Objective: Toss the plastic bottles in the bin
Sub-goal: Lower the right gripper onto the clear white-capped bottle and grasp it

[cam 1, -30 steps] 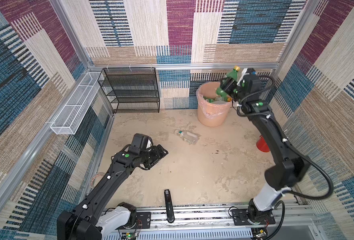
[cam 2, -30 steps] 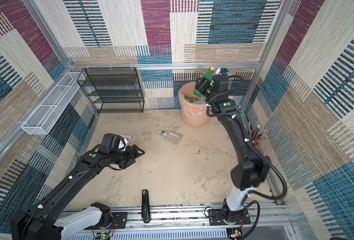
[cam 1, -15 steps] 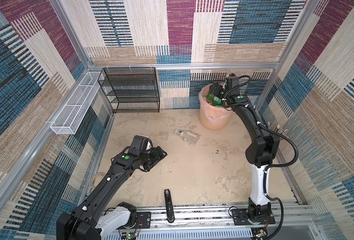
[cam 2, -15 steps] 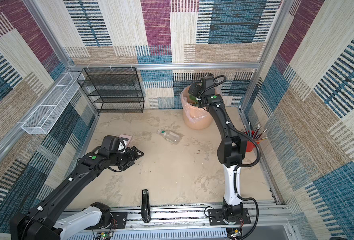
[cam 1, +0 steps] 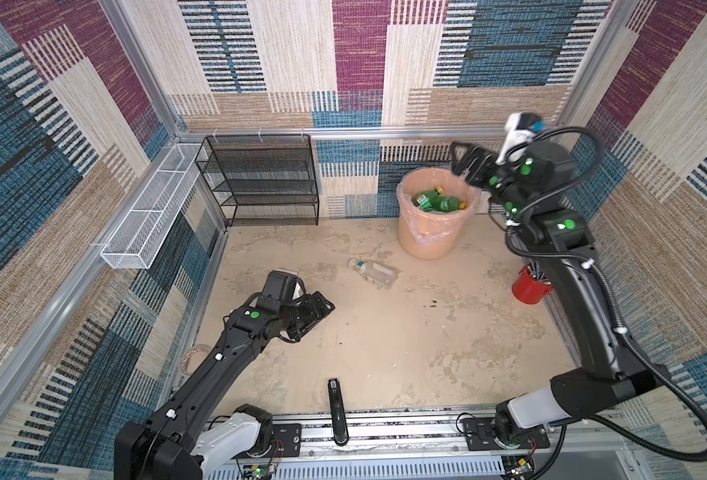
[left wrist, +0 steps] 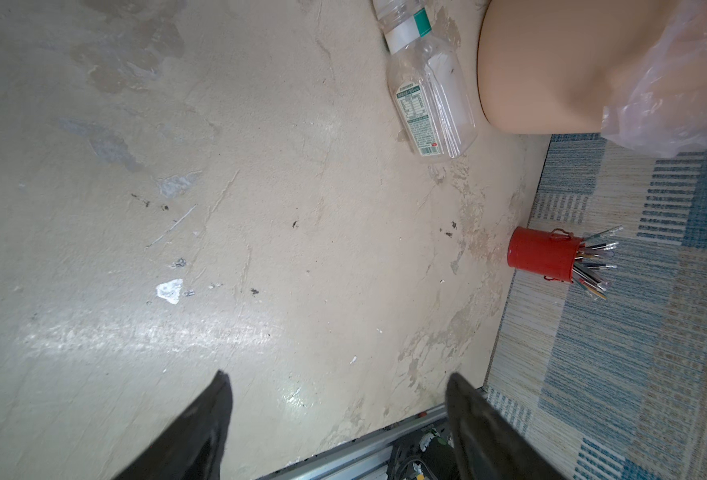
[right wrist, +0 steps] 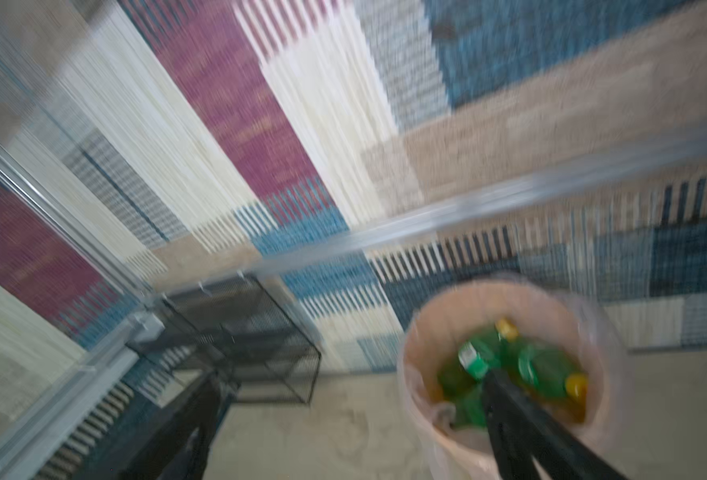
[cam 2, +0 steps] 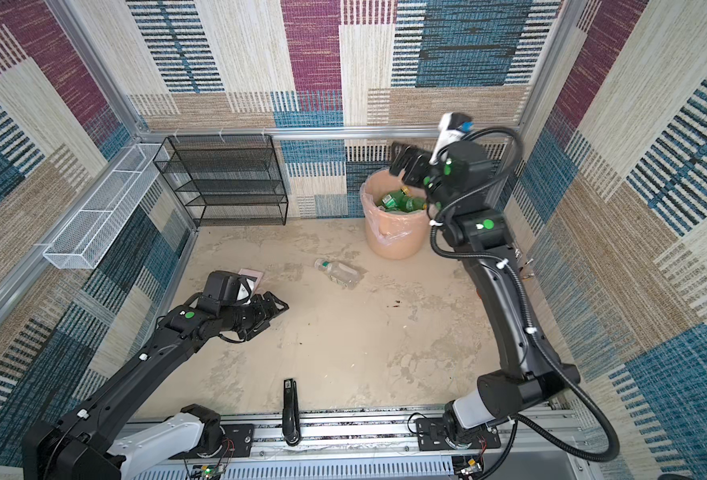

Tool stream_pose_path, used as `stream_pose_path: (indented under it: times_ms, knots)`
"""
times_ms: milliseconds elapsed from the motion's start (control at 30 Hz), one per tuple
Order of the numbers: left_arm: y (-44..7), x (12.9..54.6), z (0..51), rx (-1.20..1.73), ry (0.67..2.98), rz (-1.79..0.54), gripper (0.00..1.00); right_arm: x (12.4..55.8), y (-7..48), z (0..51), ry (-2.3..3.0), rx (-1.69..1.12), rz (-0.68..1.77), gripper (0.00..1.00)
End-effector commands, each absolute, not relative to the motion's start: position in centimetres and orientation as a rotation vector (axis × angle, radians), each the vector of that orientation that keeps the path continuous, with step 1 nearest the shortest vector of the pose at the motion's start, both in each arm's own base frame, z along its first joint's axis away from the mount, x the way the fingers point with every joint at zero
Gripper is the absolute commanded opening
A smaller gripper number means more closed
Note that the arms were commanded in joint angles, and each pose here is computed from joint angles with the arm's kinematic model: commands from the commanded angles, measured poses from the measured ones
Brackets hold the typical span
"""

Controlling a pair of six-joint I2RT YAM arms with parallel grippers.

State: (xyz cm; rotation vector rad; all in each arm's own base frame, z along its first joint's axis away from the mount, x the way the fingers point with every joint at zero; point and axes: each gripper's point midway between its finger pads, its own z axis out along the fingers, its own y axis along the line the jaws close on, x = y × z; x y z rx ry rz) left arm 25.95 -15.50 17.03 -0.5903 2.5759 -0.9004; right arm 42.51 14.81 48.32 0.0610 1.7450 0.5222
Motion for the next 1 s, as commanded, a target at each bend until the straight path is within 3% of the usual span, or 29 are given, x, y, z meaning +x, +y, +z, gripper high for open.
stream_pose_path:
  times_ms: [0,167,333,400,633,967]
  knots:
    - [-15.5,26.0,17.1,-0.574,2.570,-0.904,0.82,39.8,19.0,45.2,1.796,-0.170,0.483,0.99]
    - [-15.6,25.9,17.2,-0.558,2.575,-0.905,0.82,38.0,25.7,34.3,2.068,-0.426,0.508,0.99]
    - [-15.2,25.3,17.1,-0.551,2.582,-0.897,0.82,37.8,28.0,23.5,2.379,-0.537,0.420,0.85]
    - [-15.1,25.1,17.2,-0.548,2.576,-0.896,0.82,38.2,28.2,20.4,2.459,-0.561,0.358,0.84]
    - [-14.4,24.3,17.4,-0.551,2.566,-0.884,0.82,41.6,29.4,14.4,2.570,-0.612,0.193,0.92]
    - [-13.4,23.9,18.0,-0.546,2.554,-0.849,0.83,46.4,30.7,10.0,2.581,-0.681,0.009,1.00]
